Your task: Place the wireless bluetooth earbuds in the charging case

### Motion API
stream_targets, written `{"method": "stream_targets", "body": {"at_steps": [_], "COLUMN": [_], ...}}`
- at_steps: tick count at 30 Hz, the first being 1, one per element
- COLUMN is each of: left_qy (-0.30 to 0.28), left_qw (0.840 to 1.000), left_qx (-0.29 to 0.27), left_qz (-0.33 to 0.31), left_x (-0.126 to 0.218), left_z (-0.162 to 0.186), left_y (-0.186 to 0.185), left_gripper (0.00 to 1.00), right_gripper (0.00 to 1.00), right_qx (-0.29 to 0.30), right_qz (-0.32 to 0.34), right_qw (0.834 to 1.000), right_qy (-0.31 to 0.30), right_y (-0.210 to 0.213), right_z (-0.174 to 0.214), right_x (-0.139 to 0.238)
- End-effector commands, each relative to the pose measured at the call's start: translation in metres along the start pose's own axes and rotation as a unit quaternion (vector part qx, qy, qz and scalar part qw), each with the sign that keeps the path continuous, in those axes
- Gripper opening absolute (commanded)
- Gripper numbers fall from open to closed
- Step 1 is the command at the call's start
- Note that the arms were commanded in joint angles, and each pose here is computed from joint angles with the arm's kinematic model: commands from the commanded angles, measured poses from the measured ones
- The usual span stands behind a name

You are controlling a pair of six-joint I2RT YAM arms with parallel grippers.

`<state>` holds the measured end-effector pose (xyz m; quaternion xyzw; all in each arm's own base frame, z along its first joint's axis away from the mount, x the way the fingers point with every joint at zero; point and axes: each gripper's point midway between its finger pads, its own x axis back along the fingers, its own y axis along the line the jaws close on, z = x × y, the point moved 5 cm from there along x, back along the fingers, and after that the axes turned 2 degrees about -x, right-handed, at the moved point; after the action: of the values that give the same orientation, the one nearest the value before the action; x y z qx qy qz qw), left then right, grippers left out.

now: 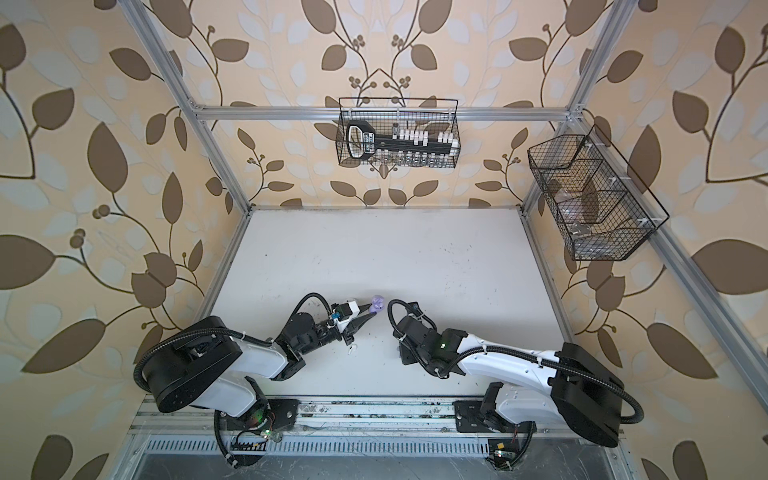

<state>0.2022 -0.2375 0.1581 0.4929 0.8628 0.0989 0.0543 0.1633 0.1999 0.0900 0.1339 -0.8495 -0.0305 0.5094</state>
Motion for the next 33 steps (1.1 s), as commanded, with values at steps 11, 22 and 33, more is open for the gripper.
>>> {"method": "stream_targets", "body": {"at_steps": [11, 22, 33], "left_qy": [-0.074, -0.069, -0.061], "left_qw": [0.997, 0.997, 0.998], "left_qx": [0.008, 0.017, 0.021], "left_qz": [-0.021, -0.004, 0.001], "left_x": [0.021, 0.021, 0.018], "left_z": [-0.035, -0.031, -0.027], "left_y": [0.009, 0.005, 0.004], "left_gripper": [0.00, 0.00, 0.00], "right_gripper": [0.44, 0.44, 0.44], "right_qx": [0.019, 0.025, 0.035], "right_qz": [-0.012, -0.006, 0.006], "right_qw": [1.000, 1.000, 0.999], "right_qy": [0.006, 0.012, 0.029], "right_y": [0.020, 0.020, 0.018], "right_z": [-0.010, -0.009, -0.003], "right_x": [-0.008, -0.009, -0.010]}}
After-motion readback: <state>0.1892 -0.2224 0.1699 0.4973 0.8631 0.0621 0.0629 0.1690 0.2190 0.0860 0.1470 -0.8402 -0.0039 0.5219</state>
